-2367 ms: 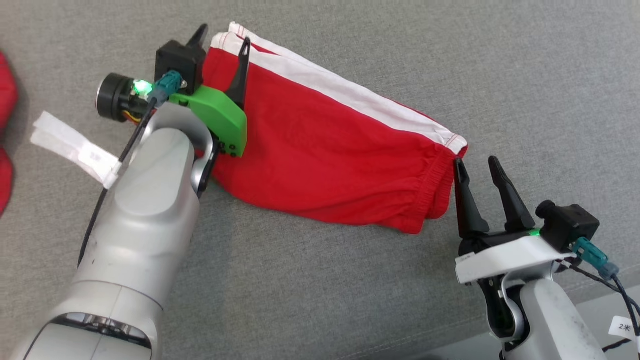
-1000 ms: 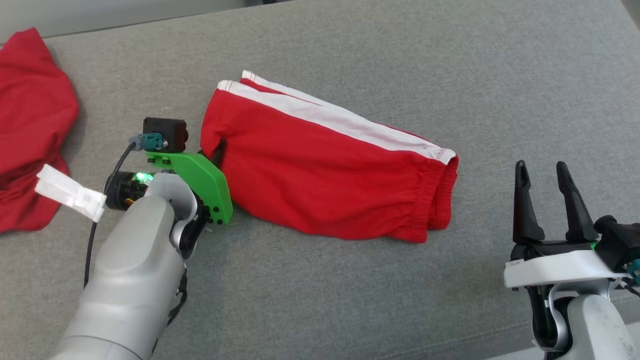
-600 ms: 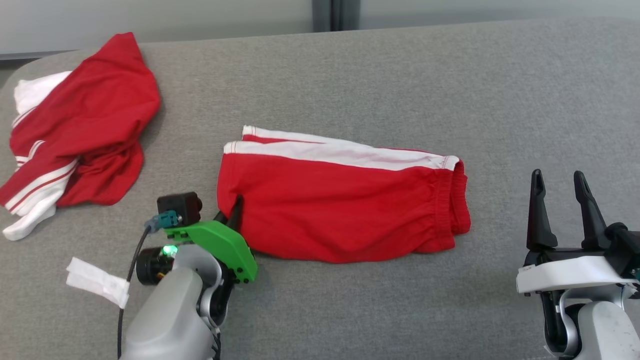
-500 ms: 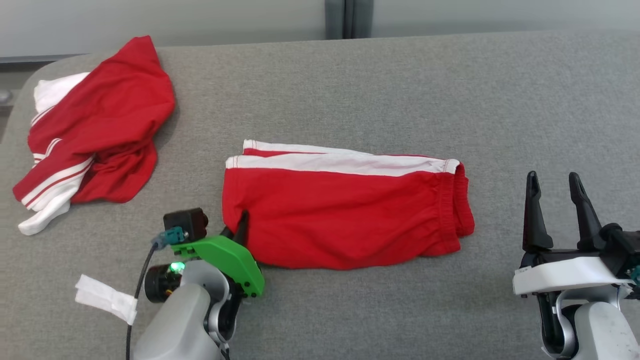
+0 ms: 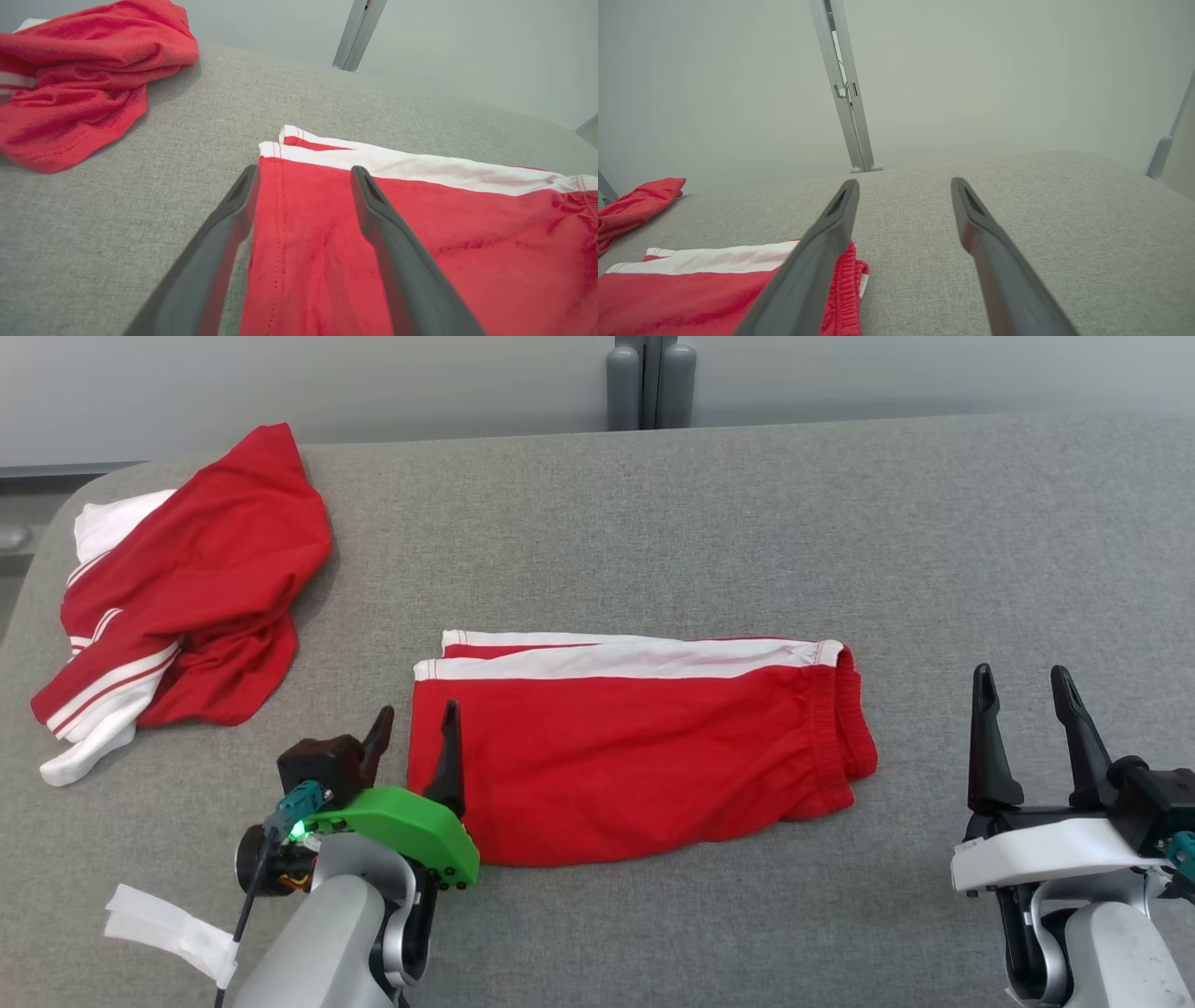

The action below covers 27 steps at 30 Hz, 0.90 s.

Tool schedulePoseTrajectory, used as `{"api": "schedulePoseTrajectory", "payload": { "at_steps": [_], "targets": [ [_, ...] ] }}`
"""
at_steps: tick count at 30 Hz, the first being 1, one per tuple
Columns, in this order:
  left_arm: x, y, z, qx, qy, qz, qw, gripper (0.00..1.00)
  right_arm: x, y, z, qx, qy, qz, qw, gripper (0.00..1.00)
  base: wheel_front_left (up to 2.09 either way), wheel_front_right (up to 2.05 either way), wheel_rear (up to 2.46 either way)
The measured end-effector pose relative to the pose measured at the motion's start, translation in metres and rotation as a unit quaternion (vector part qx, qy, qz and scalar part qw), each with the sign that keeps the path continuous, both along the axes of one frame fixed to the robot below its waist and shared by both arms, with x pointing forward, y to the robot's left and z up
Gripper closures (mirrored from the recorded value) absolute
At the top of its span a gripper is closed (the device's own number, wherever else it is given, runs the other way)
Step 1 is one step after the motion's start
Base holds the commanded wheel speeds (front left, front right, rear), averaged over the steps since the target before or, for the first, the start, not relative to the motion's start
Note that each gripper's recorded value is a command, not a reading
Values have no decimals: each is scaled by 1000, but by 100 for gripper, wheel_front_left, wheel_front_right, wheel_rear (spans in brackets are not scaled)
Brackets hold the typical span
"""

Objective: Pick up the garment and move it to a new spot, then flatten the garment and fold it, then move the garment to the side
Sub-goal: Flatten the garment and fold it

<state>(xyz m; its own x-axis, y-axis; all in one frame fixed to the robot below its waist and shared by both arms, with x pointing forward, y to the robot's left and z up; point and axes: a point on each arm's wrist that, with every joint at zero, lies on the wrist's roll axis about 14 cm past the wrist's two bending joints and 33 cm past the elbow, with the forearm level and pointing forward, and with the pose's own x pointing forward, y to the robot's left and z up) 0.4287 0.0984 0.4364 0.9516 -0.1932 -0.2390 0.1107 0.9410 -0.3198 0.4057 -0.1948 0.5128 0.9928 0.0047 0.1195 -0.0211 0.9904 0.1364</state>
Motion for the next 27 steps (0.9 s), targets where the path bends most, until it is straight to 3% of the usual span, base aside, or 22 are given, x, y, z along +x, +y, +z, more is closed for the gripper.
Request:
{"api": "schedulePoseTrajectory", "payload": {
  "at_steps": [7, 18, 27],
  "targets": [
    [5, 1, 36, 27, -80, 1, 996, 0, -4, -6, 3, -3, -3, -9, 1000, 0, 0, 0, 0],
    [-19, 24, 45, 15, -97, 57, 994, 0, -8, 6, -11, -6, 20, 9, 1000, 0, 0, 0, 0],
    [-28, 36, 52, 22, -113, 74, 991, 0, 9, 44, -46, -13, 130, 71, 989, 0, 0, 0, 0]
  ]
}}
